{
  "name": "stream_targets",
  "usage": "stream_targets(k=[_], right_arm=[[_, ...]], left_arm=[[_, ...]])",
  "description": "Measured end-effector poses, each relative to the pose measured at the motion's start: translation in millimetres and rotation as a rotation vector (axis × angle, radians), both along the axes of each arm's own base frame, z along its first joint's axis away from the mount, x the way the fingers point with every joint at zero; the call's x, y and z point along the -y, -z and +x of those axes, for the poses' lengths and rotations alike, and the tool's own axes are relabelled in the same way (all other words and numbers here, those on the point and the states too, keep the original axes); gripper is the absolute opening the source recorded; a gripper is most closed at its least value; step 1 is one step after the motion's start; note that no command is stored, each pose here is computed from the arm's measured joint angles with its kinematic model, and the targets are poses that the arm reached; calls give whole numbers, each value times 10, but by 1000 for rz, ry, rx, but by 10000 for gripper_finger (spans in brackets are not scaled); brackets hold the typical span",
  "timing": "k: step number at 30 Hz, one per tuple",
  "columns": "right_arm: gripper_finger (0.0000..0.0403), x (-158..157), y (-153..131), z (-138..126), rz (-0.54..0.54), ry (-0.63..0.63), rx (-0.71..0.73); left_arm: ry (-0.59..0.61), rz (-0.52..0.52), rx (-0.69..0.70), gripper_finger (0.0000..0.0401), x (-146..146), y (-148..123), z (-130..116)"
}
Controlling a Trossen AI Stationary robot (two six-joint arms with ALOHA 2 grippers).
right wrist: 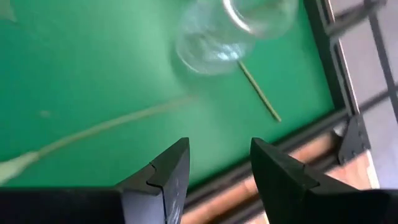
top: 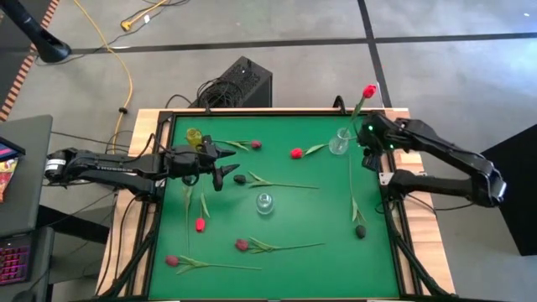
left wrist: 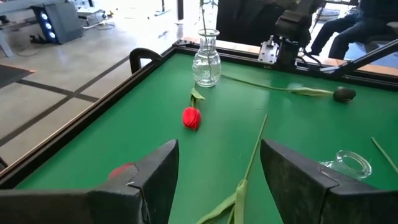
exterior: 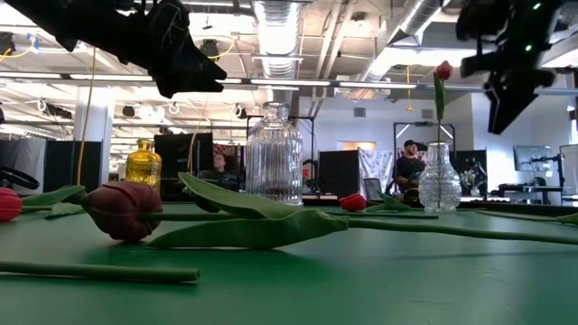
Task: Sort flowers into vase by color
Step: Put the top red tulip into the right transparent vase
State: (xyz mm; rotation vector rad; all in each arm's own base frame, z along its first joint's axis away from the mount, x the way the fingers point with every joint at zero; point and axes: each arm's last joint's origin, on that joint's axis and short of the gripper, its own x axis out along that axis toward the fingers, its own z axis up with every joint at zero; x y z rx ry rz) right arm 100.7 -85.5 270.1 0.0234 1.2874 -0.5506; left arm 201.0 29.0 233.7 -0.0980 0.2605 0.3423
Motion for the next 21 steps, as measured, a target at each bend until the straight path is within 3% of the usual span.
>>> stream_targets(k=[10, 16, 21], right_arm=[[194, 359, -17, -306, -18, 133, 40], [194, 372, -77, -312, 44, 159, 240], [194, 464, -155, -269, 67, 365, 408]], left_arm=[[1, -13, -43, 215, 7, 42, -12], [2, -9, -39, 215, 6, 38, -11], [2, -10, -39, 215, 6, 38, -11]])
